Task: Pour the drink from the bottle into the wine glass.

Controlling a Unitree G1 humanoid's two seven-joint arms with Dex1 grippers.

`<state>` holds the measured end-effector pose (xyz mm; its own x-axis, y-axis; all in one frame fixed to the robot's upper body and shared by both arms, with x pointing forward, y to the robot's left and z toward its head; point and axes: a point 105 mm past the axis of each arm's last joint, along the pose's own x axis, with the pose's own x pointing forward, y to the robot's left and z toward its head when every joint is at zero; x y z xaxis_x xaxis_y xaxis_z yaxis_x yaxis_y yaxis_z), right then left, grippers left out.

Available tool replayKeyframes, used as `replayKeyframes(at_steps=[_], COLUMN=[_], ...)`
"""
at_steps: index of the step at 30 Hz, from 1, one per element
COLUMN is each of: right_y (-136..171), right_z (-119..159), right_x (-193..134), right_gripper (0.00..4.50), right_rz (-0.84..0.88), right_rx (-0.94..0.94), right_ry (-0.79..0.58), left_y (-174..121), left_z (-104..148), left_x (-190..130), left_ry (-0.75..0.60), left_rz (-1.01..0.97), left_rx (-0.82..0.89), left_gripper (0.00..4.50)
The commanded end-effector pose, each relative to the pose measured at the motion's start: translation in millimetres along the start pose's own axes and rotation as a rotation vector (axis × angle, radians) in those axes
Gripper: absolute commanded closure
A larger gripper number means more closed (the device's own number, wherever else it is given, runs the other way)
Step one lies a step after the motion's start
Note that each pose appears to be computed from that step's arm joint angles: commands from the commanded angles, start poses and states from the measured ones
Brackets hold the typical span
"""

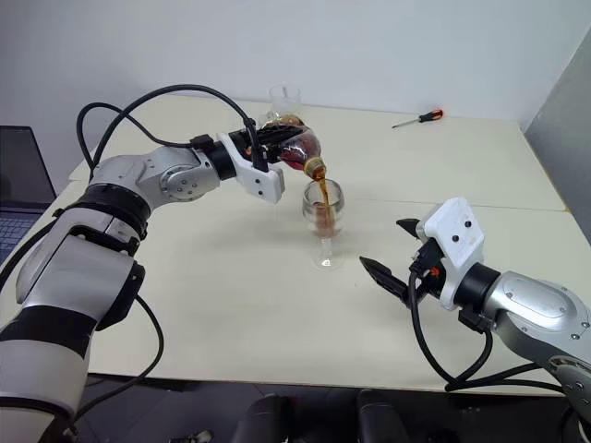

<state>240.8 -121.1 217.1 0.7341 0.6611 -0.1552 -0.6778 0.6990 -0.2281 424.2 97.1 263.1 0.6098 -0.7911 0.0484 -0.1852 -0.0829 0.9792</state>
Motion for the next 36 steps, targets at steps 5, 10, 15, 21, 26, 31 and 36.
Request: replayKeyframes(at_steps=[5,10,15,21,26,31,36], right_y=[-3.7,-2.7,-2.4,-2.3,-2.4,-2.5,-2.9], right_z=[10.5,10.9,11.2,10.3,10.1,9.9,9.9], right_x=[-1.2,0.8,2.2,4.0,4.9,4.6,4.6], right_gripper=[0.00,0.00,0.00,0.00,0.00,0.00,0.00], right_rz=[-0.022,-0.012,-0.002,0.007,0.008,0.006,0.006], right_rx=[-0.041,-0.043,-0.046,-0.051,-0.051,-0.053,-0.055], right_ry=[-0.038,-0.041,-0.042,-0.037,-0.038,-0.038,-0.038], left_y=[24.5,26.2,27.3,28.2,28.2,32.2,28.6], left_z=[-0.9,-1.9,-2.2,-2.3,-2.2,-2.3,0.4], left_x=[0.7,-0.6,-1.6,-1.7,-1.4,0.2,0.6], left_ry=[-0.009,-0.008,-0.008,-0.009,-0.008,-0.002,-0.018], left_rz=[0.069,0.072,0.074,0.074,0.077,0.105,0.086], left_rx=[0.041,0.047,0.050,0.057,0.052,0.008,0.026], left_gripper=[3.76,3.76,3.76,3.76,3.76,3.76,3.76])
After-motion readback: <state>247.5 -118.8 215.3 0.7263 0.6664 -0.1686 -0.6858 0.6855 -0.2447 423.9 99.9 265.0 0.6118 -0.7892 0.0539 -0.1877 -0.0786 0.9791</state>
